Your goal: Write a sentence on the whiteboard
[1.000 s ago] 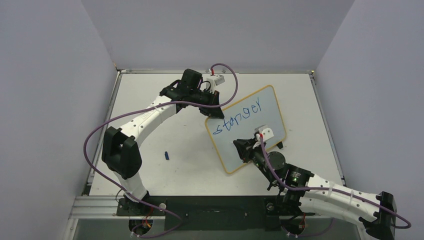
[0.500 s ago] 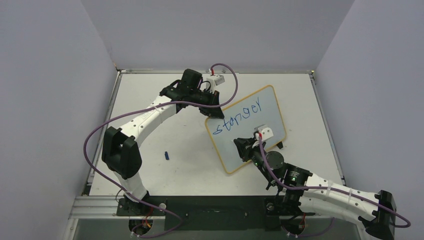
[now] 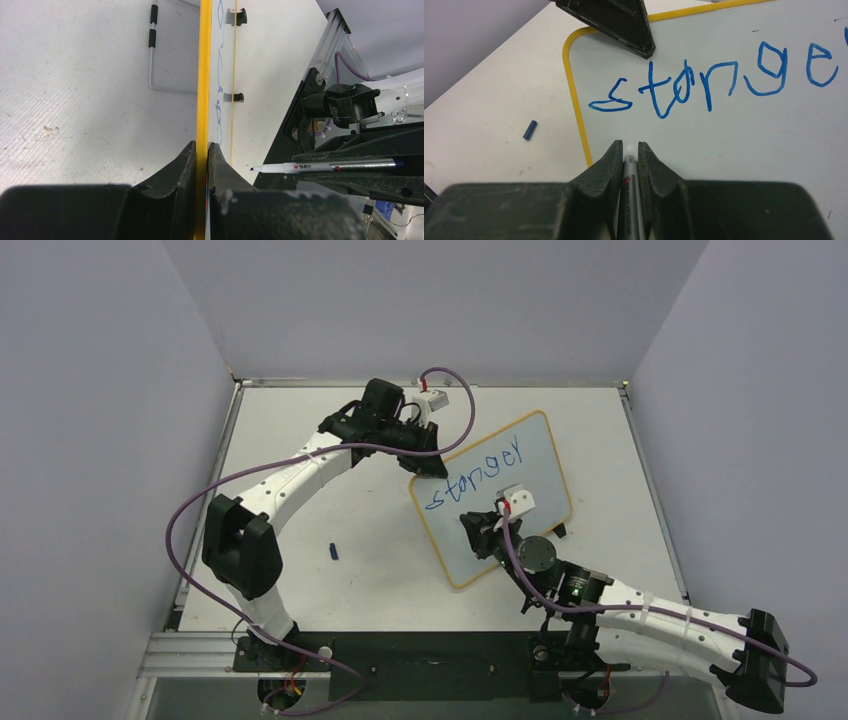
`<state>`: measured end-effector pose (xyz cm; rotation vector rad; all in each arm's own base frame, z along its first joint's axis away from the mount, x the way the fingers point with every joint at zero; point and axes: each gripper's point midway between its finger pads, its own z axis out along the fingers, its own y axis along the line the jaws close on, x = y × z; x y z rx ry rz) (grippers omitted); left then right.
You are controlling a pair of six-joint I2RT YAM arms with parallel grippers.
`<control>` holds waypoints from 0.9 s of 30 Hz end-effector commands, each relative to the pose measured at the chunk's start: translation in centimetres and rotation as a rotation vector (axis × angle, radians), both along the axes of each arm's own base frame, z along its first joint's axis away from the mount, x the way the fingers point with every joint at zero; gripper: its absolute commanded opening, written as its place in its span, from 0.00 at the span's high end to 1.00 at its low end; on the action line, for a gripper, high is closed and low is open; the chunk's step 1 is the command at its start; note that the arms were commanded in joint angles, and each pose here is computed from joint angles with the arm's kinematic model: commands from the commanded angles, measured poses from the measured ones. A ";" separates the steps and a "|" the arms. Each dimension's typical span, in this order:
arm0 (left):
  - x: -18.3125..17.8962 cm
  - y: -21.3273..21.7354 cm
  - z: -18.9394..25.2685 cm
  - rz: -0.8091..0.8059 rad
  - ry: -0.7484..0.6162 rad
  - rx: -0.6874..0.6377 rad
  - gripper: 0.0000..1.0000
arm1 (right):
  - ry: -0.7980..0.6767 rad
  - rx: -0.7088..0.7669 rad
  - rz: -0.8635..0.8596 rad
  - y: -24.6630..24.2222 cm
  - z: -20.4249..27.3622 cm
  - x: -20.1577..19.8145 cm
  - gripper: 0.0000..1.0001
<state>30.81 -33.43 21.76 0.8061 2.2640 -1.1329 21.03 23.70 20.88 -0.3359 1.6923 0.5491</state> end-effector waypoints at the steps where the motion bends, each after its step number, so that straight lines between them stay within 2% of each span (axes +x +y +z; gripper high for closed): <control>1: 2.2 0.9 2.0 0.069 -0.143 0.006 1.00 | -0.059 0.067 -0.007 0.9 3.5 0.6 1.00; 27: 2.1 1.0 2.0 0.070 -0.146 0.005 1.00 | -0.068 0.041 -0.058 0.7 3.4 1.7 1.00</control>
